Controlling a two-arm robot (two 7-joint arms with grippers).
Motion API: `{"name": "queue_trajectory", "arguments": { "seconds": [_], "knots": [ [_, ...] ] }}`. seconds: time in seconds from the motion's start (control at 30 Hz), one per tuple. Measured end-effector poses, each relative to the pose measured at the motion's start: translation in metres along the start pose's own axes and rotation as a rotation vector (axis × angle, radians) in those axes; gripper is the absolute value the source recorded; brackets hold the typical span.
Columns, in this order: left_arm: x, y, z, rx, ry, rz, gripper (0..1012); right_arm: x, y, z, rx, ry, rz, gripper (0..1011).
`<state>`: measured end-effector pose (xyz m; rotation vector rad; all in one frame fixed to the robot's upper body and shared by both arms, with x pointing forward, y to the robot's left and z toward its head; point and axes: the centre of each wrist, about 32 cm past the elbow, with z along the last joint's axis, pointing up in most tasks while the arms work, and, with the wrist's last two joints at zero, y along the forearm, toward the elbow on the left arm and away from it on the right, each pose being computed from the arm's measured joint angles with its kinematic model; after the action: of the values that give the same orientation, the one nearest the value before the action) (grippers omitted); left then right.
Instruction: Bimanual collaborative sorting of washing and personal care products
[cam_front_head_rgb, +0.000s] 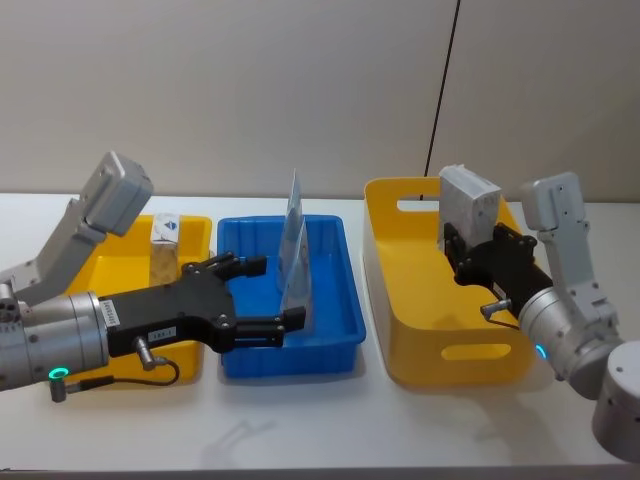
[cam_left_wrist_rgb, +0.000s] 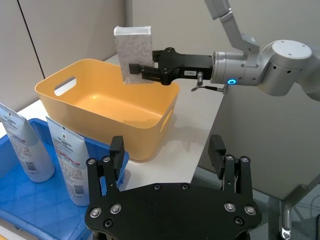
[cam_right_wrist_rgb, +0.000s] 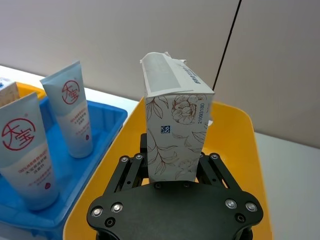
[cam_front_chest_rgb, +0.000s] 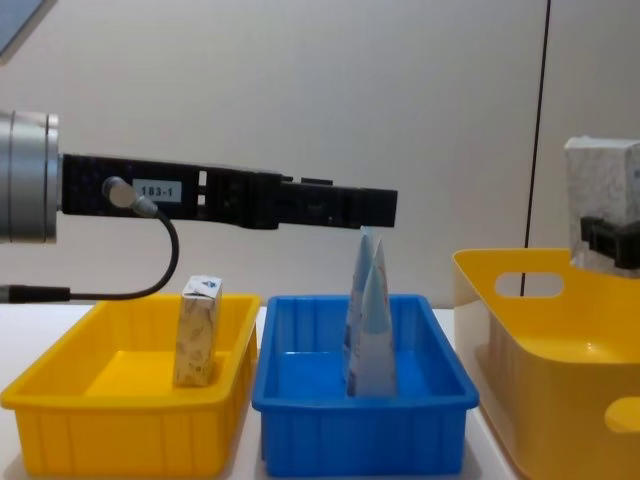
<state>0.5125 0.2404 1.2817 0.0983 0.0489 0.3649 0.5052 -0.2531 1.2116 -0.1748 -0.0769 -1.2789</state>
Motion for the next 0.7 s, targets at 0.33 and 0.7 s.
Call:
{"name": "queue_trajectory", "arguments": {
  "seconds": [0.33,0.7],
  "knots": [
    [-0.0004,-0.0005,-0.0004,0.000,0.002,0.000,1001,0.000,0.012,-0.008,-0.045,0.002,-0.009,357],
    [-0.0006,-0.0006,-0.0007,0.000,0.004,0.001,1001,0.001,0.022,-0.016,-0.085,-0.010,-0.012,357]
  ]
}}
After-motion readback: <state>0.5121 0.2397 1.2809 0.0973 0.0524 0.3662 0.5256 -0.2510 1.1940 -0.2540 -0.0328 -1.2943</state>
